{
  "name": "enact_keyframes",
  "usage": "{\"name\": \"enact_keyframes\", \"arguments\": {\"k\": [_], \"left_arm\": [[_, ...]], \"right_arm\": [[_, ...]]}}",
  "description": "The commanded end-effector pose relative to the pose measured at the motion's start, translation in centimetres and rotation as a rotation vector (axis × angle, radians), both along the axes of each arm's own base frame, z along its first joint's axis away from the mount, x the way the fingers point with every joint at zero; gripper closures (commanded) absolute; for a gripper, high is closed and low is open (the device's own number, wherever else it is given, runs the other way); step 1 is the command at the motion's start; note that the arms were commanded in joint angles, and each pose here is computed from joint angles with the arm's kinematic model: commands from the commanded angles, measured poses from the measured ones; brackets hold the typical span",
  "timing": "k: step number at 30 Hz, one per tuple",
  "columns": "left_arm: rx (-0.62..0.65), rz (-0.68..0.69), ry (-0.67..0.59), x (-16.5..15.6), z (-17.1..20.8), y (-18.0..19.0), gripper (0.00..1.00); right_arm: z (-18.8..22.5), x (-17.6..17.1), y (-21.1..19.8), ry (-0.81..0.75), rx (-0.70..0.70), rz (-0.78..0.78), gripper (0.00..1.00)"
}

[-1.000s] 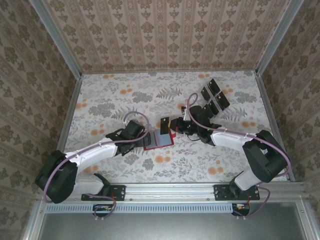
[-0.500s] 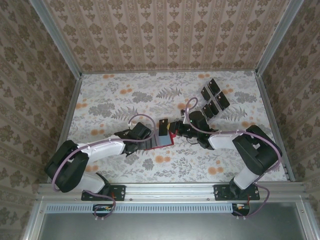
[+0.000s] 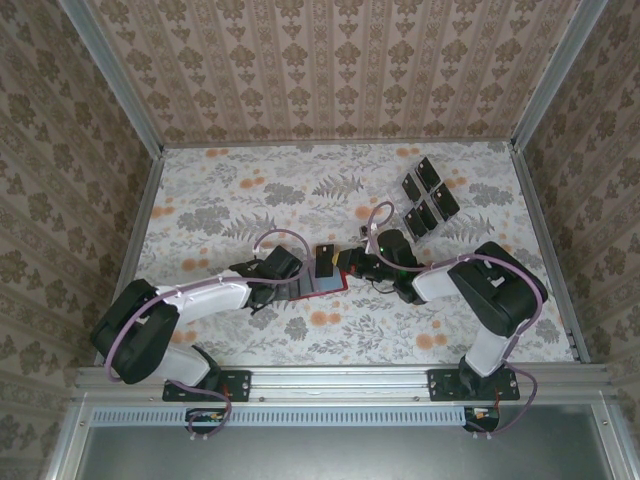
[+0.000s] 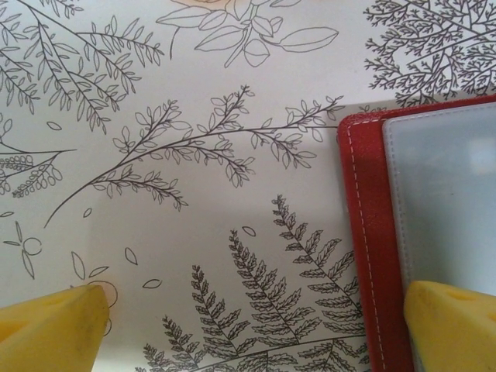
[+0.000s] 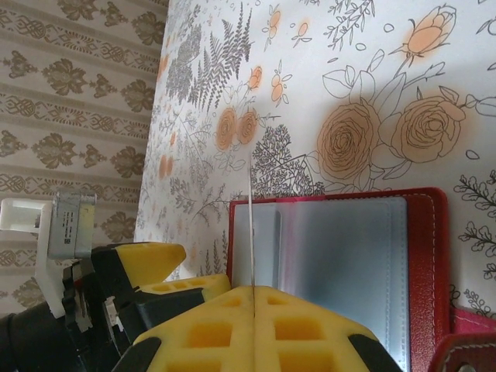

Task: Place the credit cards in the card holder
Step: Insert the credit card into the card slot.

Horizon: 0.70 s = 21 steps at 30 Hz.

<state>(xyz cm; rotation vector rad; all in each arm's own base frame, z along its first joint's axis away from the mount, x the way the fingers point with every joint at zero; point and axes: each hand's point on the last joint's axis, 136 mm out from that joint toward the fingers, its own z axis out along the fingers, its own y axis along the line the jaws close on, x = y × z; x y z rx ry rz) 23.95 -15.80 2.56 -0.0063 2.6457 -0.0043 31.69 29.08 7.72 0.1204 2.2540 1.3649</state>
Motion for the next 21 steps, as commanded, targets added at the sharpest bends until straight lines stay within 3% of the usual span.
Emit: {"name": "enact_keyframes", "arguments": {"k": [1,21], "left_arm": [[0.055,0.023,0.031,-0.8,-1.0,1.2,0.00],[0.053,0.024,0.037,-0.9,-1.3,1.2,0.00]], "right_arm": [[0.0,-0.5,0.5,-0.007,0.032,0.026,1.00],[-2.5,-1.3,1.2,0.034,0.023,0.057,1.00]]}}
